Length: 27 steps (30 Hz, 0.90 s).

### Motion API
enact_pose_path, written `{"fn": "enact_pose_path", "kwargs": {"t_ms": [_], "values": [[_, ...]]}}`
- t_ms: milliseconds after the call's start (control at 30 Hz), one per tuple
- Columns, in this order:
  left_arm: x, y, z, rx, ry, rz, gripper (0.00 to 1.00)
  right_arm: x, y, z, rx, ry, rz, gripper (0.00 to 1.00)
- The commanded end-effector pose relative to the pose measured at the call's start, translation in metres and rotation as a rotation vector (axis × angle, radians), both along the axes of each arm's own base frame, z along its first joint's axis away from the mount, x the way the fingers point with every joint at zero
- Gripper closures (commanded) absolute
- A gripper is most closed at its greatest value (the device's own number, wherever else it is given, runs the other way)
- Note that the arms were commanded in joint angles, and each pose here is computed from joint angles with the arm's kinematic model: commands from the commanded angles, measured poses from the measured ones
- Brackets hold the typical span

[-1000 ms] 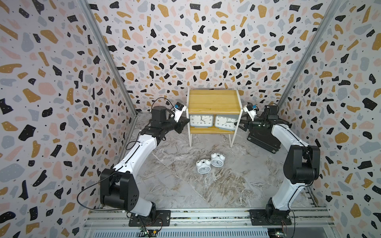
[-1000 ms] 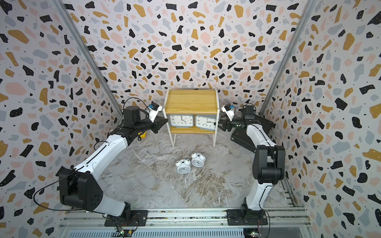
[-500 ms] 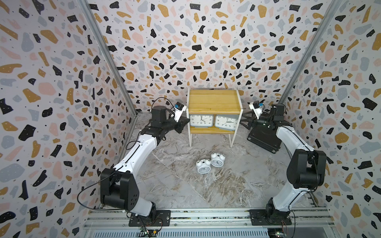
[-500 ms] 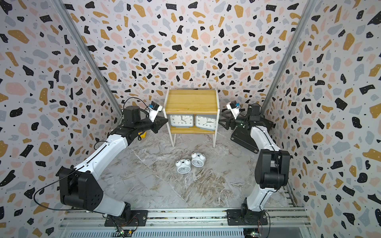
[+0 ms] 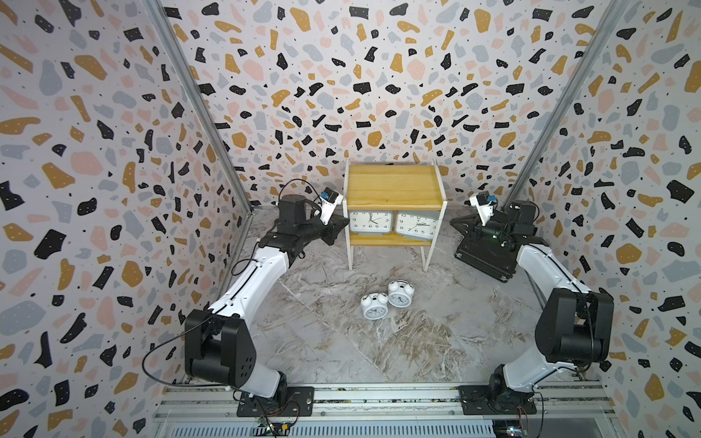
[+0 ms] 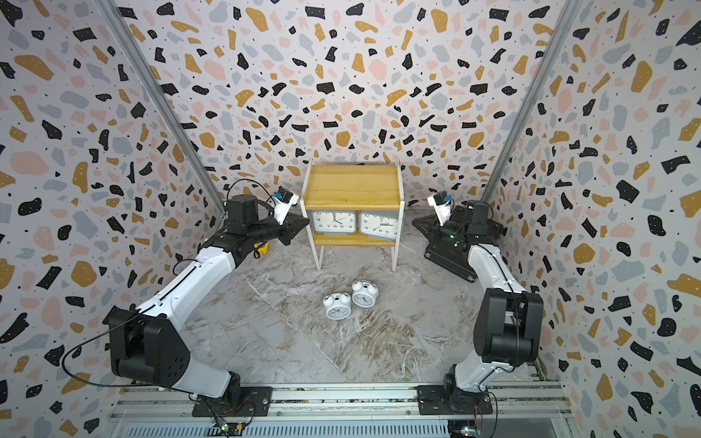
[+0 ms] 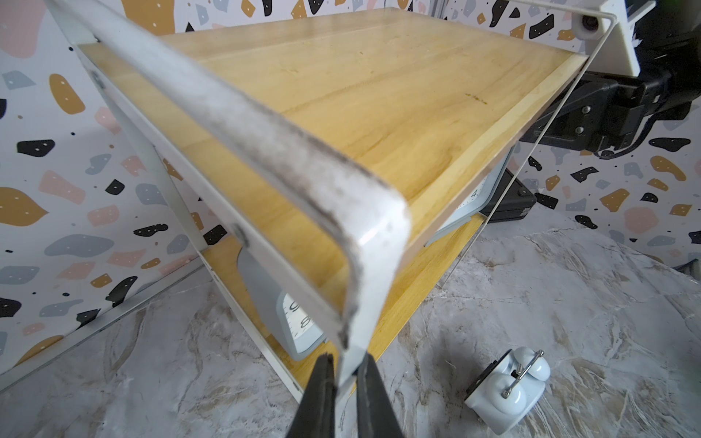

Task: Place the alarm clocks on the shelf by style
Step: Place the alarm on the shelf.

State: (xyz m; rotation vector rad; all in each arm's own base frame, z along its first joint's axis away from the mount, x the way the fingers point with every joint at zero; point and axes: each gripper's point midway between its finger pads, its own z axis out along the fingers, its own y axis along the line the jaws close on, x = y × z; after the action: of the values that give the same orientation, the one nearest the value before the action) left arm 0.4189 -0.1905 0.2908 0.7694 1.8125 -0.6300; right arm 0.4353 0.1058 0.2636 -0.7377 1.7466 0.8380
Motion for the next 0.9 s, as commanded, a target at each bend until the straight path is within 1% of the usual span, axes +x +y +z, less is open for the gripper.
{"fn": "enact_pose_path", "kwargs": {"t_ms": [0, 133, 333, 867], "values": [[0.003, 0.001, -0.005, -0.015, 0.047, 0.01, 0.88, 0.0, 0.004, 0.007, 0.024, 0.003, 0.015, 0.9], [0.004, 0.0, -0.004, -0.017, 0.048, 0.008, 0.88, 0.003, 0.008, 0.001, 0.025, 0.02, 0.025, 0.91], [0.002, -0.002, -0.001, -0.034, 0.048, -0.009, 0.88, 0.004, 0.018, -0.005, 0.01, 0.032, 0.048, 0.88], [0.002, -0.003, -0.003, -0.032, 0.055, -0.011, 0.88, 0.013, 0.027, -0.008, -0.008, 0.036, 0.044, 0.87]]}}
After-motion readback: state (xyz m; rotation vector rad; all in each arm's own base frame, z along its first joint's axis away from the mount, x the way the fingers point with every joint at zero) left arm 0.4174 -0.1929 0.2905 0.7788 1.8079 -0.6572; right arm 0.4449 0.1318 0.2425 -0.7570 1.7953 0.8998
